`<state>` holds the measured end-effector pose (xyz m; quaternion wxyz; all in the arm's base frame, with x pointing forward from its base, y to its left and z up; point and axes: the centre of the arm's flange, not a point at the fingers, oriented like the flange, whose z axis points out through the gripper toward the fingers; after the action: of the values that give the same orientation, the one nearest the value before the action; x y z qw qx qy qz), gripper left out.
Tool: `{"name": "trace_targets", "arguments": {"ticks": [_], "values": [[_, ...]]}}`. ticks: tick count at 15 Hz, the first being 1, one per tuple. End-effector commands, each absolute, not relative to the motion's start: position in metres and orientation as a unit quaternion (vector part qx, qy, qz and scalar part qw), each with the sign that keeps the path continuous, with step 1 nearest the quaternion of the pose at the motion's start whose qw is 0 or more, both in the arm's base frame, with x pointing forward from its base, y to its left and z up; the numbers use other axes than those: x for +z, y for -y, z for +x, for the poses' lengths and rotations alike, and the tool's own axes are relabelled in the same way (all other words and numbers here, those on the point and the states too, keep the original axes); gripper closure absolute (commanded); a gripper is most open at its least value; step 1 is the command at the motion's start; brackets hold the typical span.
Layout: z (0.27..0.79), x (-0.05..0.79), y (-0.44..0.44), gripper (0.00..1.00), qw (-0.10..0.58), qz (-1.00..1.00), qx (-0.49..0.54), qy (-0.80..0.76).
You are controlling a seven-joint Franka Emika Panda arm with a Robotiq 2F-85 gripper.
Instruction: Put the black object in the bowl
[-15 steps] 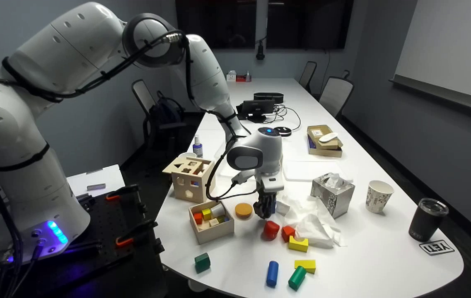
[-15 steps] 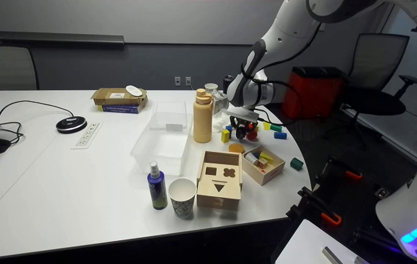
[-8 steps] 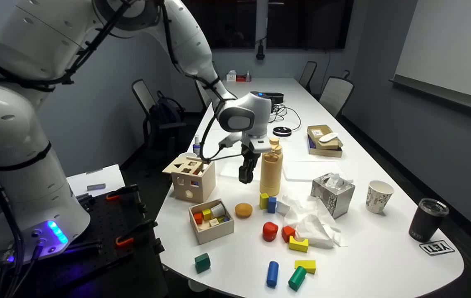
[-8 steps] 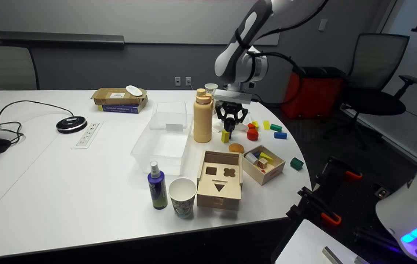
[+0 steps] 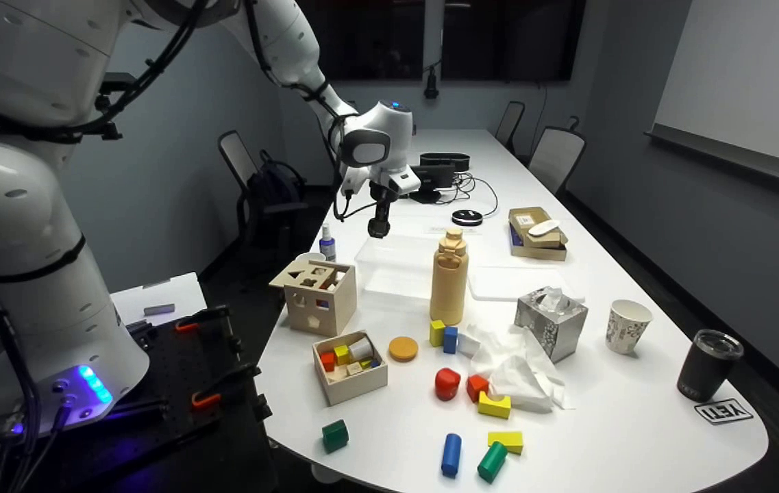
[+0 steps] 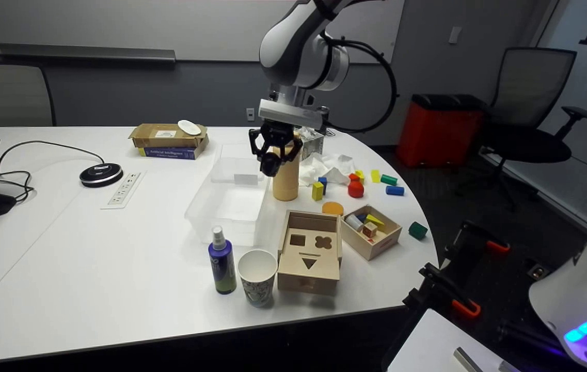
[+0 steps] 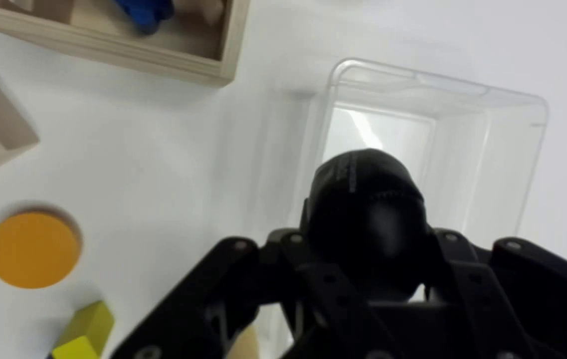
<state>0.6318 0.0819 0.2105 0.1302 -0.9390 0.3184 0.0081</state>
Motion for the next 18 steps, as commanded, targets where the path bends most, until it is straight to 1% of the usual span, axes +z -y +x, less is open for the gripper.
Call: {"name": "trace_targets", "arguments": {"ticks": [1,5,10,16,17,18], "values": [[0.65,0.192,-0.102,0.86,0.16,-0.955,-0.021,-0.251],[0.665,0.152,-0.098,0.86,0.164,-0.966,-0.052,-0.193],[0.686,0.112,-0.083,0.86,0.182,-0.964,-0.058,-0.185],[0.709,0.106,-0.091,0.86,0.2,-0.96,-0.066,-0.183],[0.71,0.106,-0.092,0.36,0.199,-0.96,-0.067,-0.183],[0.711,0.106,-0.093,0.35,0.199,-0.96,-0.066,-0.183]]}}
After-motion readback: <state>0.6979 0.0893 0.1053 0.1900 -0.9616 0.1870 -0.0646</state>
